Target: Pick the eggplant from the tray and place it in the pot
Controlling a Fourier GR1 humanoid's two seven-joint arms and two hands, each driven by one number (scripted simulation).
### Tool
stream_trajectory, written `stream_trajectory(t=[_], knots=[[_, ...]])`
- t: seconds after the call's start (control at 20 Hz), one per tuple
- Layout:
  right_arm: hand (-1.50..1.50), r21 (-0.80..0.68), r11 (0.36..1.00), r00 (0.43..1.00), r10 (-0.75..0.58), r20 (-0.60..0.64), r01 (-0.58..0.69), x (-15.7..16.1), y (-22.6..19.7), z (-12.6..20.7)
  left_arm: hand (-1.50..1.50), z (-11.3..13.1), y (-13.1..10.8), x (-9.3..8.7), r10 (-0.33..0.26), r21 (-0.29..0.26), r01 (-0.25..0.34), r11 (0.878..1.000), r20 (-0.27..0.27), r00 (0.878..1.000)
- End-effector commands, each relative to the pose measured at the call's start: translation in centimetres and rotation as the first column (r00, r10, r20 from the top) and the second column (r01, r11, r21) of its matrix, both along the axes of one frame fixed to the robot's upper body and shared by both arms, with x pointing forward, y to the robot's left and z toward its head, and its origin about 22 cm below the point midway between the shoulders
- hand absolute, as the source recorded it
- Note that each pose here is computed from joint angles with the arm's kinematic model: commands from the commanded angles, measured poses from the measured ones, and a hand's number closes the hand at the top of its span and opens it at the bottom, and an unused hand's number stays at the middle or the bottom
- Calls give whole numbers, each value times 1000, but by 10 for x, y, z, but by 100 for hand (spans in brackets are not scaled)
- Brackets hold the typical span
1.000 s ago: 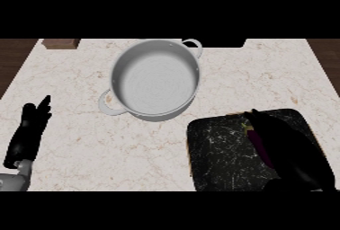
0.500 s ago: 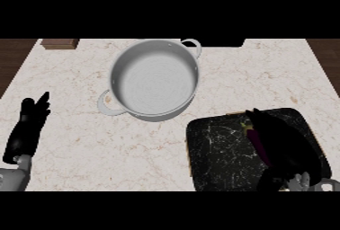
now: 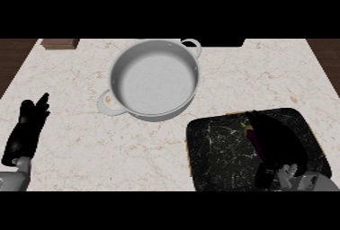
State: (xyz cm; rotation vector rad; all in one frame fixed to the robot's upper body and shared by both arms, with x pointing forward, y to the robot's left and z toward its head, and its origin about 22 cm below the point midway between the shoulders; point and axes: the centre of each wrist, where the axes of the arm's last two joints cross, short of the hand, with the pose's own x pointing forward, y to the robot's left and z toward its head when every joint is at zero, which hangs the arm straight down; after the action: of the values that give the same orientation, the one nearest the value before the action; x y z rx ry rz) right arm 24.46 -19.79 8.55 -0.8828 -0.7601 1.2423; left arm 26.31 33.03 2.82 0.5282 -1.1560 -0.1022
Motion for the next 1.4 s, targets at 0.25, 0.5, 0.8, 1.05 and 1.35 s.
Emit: stream_trajectory(t=[0.25,0.5,0.8,1.05,1.35], knots=[[-150,-56,998,999,-40,18,41,20,-5,-36,0,3,4,-15,-14,0,14,1000,-9,1000],[-150,-77,994,995,-84,-53,79,26,-10,-17,0,4,-16,5,-22,-4,22,1000,12,1000],[-150,-50,997,995,-64,-73,60,32,-7,-49,0,-16,-4,-8,-1,8,1,1000,8,1000],[-150,-28,996,993,-86,-85,84,22,-35,-69,0,2,9,11,-7,-8,7,1000,11,1000],[-150,-38,995,992,-90,-87,87,31,-25,-59,0,1,-9,5,8,17,-9,1000,9,1000]])
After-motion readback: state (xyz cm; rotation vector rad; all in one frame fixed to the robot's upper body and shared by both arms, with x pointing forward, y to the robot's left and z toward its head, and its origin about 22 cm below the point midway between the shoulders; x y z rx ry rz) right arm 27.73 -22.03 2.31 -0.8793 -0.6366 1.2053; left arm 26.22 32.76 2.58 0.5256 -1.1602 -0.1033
